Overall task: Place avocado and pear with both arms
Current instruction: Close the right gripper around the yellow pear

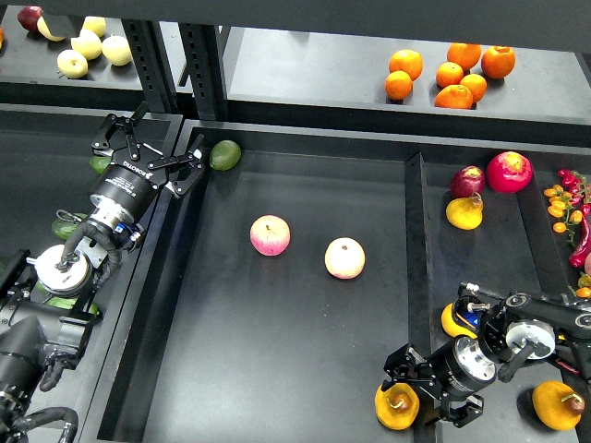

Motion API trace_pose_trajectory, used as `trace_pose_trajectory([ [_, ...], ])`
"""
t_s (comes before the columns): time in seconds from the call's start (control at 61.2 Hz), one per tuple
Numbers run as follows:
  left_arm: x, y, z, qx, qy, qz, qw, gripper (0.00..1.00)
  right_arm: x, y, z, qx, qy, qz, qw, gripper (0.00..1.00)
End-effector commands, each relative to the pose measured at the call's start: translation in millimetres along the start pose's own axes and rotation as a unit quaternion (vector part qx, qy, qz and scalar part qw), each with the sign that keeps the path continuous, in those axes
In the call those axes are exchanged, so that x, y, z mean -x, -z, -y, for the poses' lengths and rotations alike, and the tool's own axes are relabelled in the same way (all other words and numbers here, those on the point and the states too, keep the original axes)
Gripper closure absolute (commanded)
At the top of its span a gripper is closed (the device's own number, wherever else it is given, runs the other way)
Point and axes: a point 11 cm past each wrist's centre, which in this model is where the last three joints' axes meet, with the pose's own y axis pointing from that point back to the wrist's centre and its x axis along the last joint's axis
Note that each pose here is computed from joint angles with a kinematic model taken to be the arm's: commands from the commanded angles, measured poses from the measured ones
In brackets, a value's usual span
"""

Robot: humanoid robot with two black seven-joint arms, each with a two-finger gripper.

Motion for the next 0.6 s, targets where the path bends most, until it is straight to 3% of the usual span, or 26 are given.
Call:
trace_pose_trajectory([
  [0.0, -0.1, 0.3, -0.3, 0.0, 0.0, 0.0, 1.0, 0.01, 0.2, 2.2, 1.8, 0.0, 0.0, -0.001, 1.0, 0.16],
  [0.163, -0.1, 0.2, -0.3, 0.0, 0.0, 0.0, 1.0, 0.01, 0.3, 0.2, 2.8, 0.001, 0.0, 0.001, 1.0, 0.25],
  [0.327, -0.1, 0.2, -0.3, 0.0, 0.0, 0.0, 1.0, 0.01, 2.7, -2.1, 5.4, 0.0, 0.005, 0.006, 1.0, 0.5],
  [0.588, -0.1, 0.3, -0.3, 0.0, 0.0, 0.0, 1.0, 0.01, 5.0, -1.5, 7.5, -0.009, 0.01, 0.013, 1.0, 0.71],
])
